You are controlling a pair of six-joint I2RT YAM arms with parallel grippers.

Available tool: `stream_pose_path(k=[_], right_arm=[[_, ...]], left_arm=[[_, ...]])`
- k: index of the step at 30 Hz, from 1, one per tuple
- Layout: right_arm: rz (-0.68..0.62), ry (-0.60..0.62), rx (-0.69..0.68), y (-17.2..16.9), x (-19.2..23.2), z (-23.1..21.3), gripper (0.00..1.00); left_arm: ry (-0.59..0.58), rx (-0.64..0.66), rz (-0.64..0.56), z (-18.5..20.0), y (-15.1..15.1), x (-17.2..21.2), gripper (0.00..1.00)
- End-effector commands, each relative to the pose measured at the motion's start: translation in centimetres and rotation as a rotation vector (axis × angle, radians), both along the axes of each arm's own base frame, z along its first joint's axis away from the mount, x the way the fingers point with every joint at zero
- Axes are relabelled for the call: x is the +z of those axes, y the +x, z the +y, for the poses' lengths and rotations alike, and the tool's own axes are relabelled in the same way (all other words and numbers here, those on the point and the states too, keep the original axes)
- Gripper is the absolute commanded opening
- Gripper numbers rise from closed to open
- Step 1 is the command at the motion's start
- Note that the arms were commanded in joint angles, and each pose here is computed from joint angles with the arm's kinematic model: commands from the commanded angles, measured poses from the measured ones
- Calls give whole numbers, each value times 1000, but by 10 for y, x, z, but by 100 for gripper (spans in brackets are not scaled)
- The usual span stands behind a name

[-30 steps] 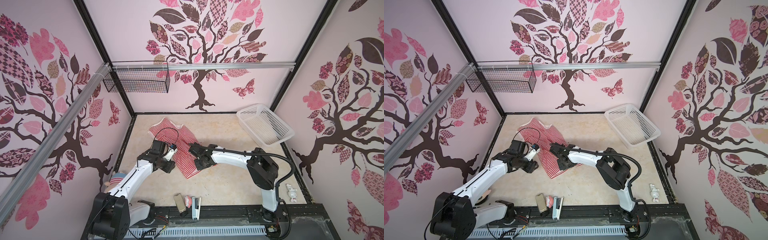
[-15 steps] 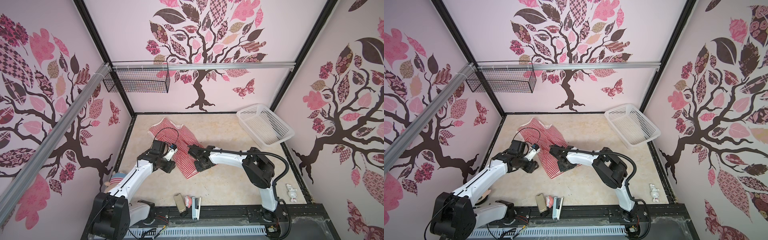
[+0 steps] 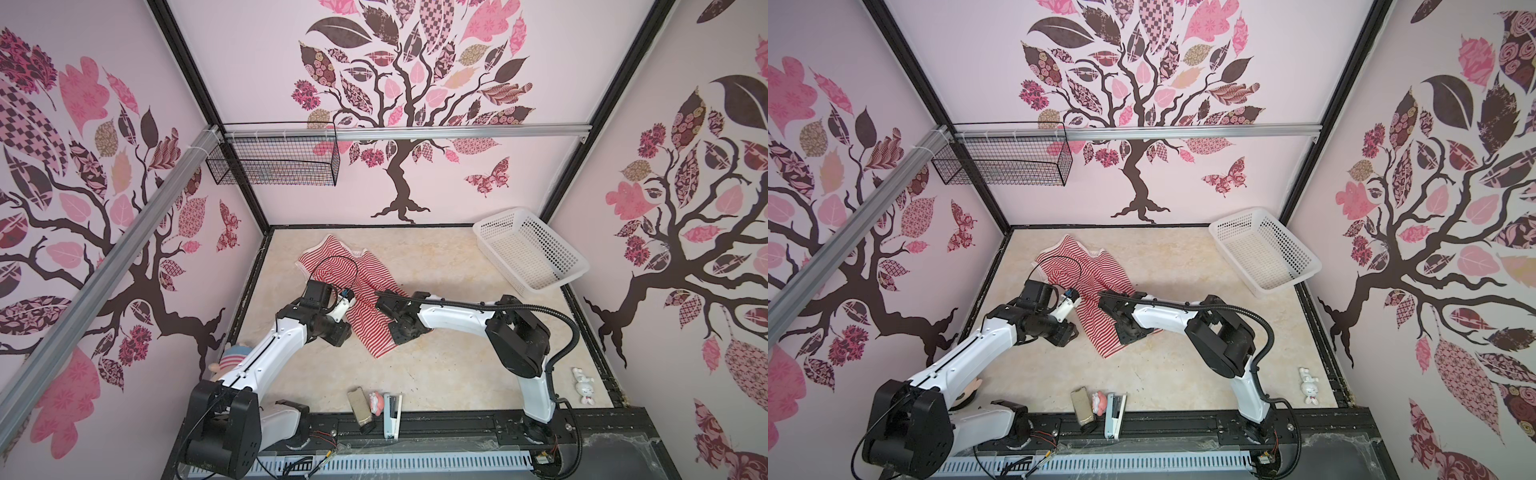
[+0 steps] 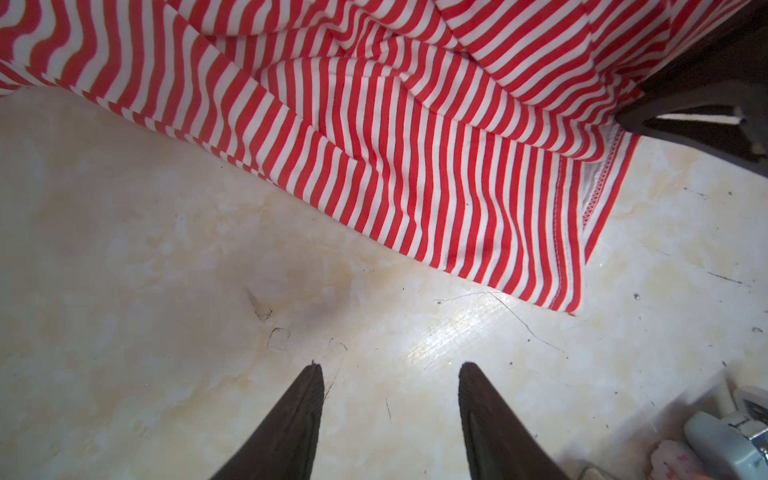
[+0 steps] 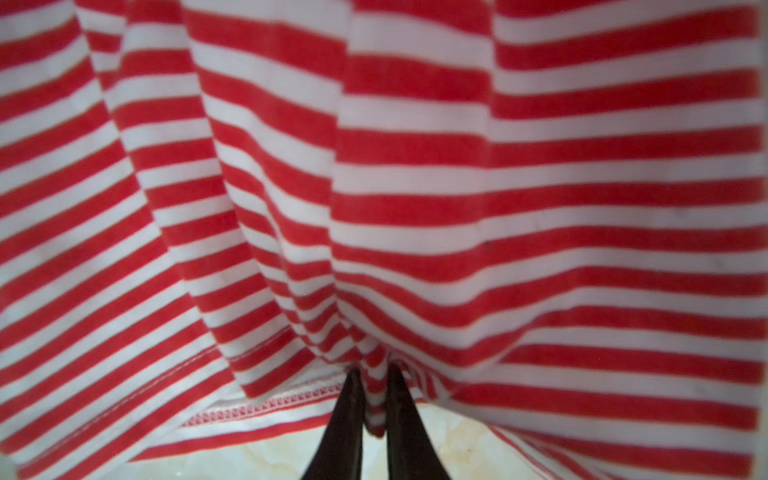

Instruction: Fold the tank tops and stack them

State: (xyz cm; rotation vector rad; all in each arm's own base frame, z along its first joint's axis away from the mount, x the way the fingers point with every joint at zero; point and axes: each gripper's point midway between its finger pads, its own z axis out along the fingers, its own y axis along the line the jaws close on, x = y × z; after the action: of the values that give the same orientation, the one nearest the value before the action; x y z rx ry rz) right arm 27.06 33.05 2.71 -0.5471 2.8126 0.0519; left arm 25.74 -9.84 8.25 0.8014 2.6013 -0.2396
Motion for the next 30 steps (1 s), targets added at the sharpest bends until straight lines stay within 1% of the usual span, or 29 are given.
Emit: stream_pose_path(k=[1,3,4,5,7,8,11,14,17,20,21,22,24,25,30], right_arm=[[-40,69,8,2,42,10,20],[-49,81,9,2,51,11,20],[-52,88,11,2,54,11,18],[-55,91,14,3,56,12,14],[-56,94,19,3,58,13,3],[-53,90,20,3,56,13,0],[-45,83,18,2,55,12,0],[-53,102,26,2,63,14,0],[-75,130,39,4,82,18,0],[-107,176,51,6,110,22,0],[-121,201,49,8,121,23,0],[-127,221,45,10,129,23,0],[-127,271,20,14,143,21,0],[-130,291,0,17,149,19,0],[-110,383,-75,28,160,8,0]], left_arm=[[-12,-10,9,-3,-2,-3,56],[-12,-11,8,-4,-2,-3,56],[-13,-10,8,-4,-2,-3,56],[-15,-7,7,-4,-1,-3,56],[-15,-9,7,-4,-1,-3,56],[-15,-7,8,-4,-1,-3,56],[-15,-8,7,-3,-2,-3,56],[-17,-15,7,-4,-2,-4,56],[-36,-43,26,-9,-5,-4,57],[-91,-108,41,-22,-14,-1,58],[-87,-130,44,-25,-17,-1,59],[-48,-142,41,-26,-17,-3,59],[69,-183,23,-28,-17,-9,59],[90,-210,15,-33,-19,-10,59],[65,-311,-61,-61,-27,-5,59]])
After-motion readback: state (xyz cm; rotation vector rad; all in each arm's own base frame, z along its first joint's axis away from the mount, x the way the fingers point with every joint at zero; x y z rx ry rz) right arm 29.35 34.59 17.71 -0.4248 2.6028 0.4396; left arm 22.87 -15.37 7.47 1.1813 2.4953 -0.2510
